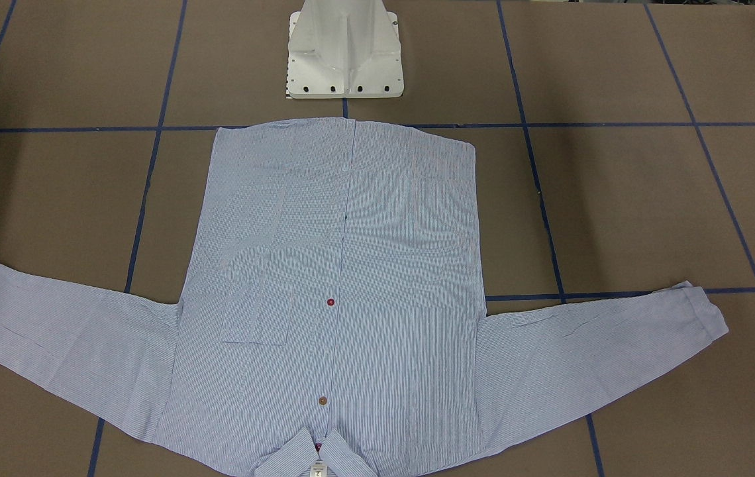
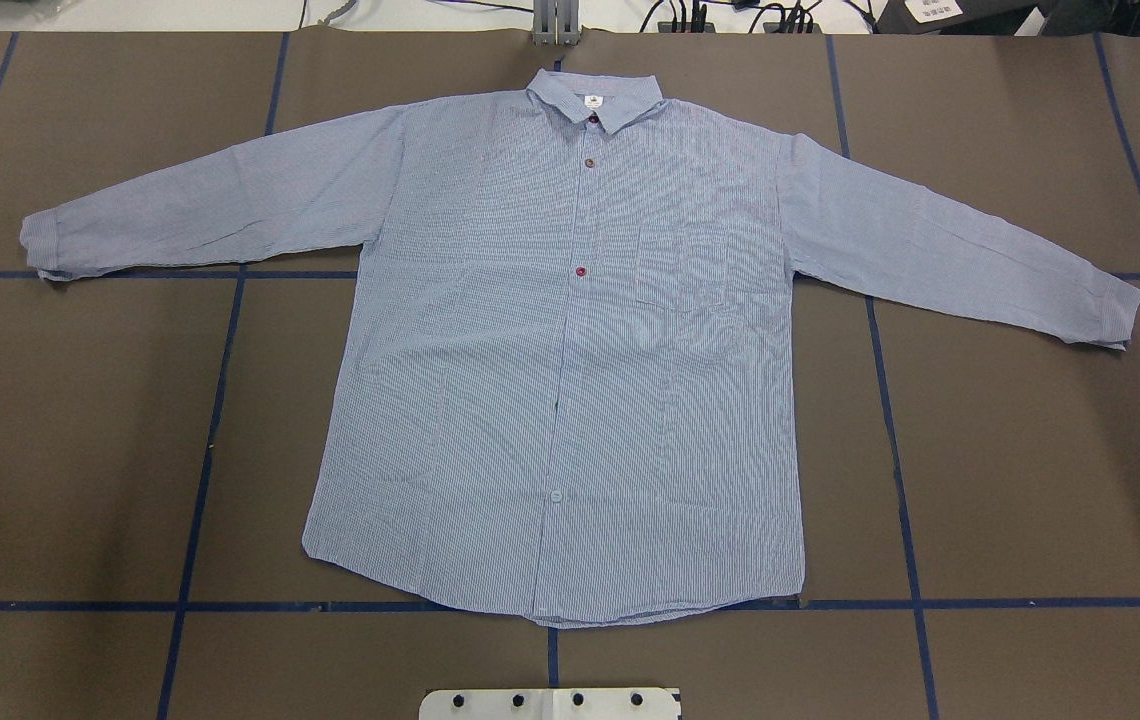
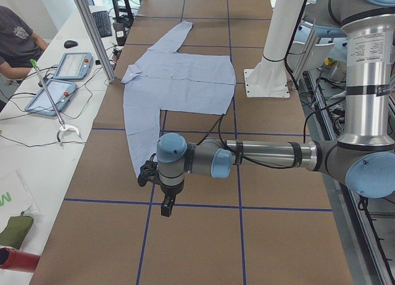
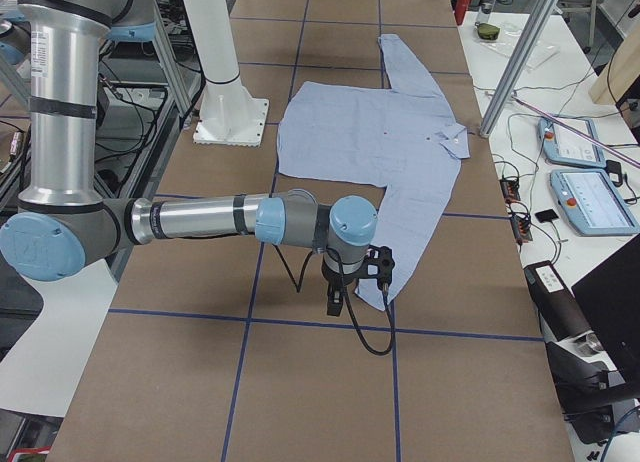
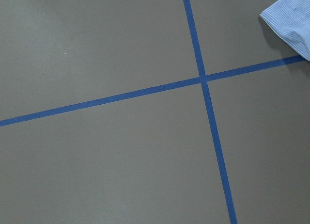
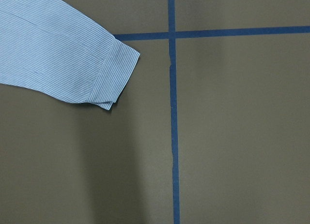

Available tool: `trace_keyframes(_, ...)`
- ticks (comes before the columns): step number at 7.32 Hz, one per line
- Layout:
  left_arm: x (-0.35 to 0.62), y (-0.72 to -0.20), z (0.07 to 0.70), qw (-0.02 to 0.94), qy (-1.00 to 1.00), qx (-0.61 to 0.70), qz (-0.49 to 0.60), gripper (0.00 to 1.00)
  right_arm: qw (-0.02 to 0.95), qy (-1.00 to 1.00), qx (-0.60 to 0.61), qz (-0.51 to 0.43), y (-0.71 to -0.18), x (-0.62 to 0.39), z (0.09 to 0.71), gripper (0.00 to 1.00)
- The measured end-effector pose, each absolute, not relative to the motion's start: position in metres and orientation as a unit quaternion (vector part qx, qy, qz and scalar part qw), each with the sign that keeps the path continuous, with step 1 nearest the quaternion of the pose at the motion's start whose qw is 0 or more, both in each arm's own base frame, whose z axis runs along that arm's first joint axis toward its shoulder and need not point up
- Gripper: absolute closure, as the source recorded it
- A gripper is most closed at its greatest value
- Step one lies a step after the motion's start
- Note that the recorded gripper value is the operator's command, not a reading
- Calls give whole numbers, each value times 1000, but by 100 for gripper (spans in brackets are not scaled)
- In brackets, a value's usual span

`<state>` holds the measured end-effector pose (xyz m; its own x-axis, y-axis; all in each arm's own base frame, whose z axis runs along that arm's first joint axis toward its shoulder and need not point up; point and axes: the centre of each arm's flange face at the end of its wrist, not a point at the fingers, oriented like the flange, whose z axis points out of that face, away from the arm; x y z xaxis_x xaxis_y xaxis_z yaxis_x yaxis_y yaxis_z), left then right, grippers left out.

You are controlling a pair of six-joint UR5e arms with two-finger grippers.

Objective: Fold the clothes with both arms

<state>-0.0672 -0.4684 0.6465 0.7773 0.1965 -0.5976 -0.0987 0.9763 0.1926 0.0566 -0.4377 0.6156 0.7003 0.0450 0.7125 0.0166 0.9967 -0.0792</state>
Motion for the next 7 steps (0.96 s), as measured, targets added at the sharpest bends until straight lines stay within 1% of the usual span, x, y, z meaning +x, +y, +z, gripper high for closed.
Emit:
trace_keyframes(5,-67,-470,644,938,327,78,80,0,920,-390,-34,6,-443,56,609,0)
trace_keyframes(7,-67,-483,624,936,327,98,87,0,920,-391,-17,-3,-449,54,604,0)
